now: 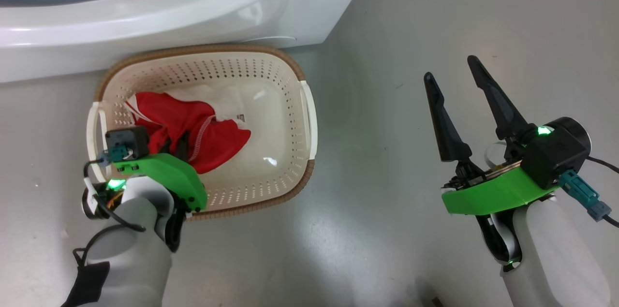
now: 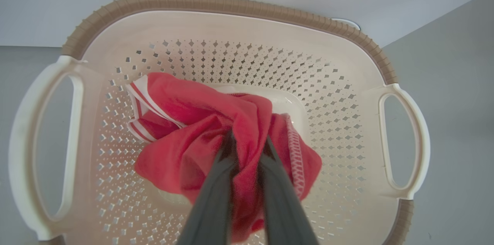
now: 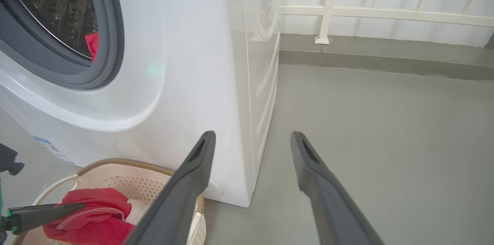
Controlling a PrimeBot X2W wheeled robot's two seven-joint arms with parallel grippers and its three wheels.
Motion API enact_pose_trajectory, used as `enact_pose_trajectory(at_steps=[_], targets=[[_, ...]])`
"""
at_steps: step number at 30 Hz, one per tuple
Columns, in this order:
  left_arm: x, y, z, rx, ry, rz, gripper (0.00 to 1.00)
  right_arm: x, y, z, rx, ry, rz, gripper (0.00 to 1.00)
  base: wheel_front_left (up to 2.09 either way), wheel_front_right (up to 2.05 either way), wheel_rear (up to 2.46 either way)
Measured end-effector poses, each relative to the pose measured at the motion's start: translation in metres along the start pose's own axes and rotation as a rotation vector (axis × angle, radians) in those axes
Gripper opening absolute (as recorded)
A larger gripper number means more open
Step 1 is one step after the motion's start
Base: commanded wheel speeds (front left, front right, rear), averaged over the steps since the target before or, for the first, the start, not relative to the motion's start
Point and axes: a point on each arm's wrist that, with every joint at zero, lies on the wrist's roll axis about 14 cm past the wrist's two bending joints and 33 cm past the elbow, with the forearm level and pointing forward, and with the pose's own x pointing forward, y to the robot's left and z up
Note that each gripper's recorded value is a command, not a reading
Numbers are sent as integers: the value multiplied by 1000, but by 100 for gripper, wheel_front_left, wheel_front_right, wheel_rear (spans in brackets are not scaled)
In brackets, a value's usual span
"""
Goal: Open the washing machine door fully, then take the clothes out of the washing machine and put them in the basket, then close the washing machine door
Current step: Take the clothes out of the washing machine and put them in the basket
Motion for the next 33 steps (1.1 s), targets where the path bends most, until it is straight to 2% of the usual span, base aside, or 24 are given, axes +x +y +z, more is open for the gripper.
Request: enact_pose_trajectory(at_steps=[2,4,5,6,10,12,14,16,19,22,27,33], targets=[[2,-1,-3,3,8,-4,31,0,-2,-2,-1,5,-4,100,0,0,0],[3,-1,-6,4,18,-4,46,0,-3,-4,-2,8,-6,100,0,0,0],[4,-1,-8,5,21,-4,69,0,-3,-4,-2,10,-7,100,0,0,0],[4,0,-8,5,21,-4,100,1,-3,-5,-2,10,-6,100,0,0,0],[7,-1,7,-4,-21,-4,100,2,-1,-6,1,14,-2,100,0,0,0],[7,0,22,-42,-71,10,100,2,0,-6,3,12,1,100,0,0,0],[7,1,48,-119,-156,16,100,5,1,-2,11,0,4,100,0,0,0],[2,8,70,-246,-238,33,100,5,2,3,25,-12,4,100,0,0,0],[-9,16,77,-353,-290,42,100,5,5,9,32,-26,10,100,0,0,0],[-22,9,83,-334,-328,6,100,4,8,18,32,-45,17,100,0,0,0],[-48,-4,119,-211,-463,-49,100,2,13,31,33,-74,27,100,0,0,0],[-85,-3,132,-144,-555,-18,100,-6,18,45,33,-102,36,100,0,0,0]])
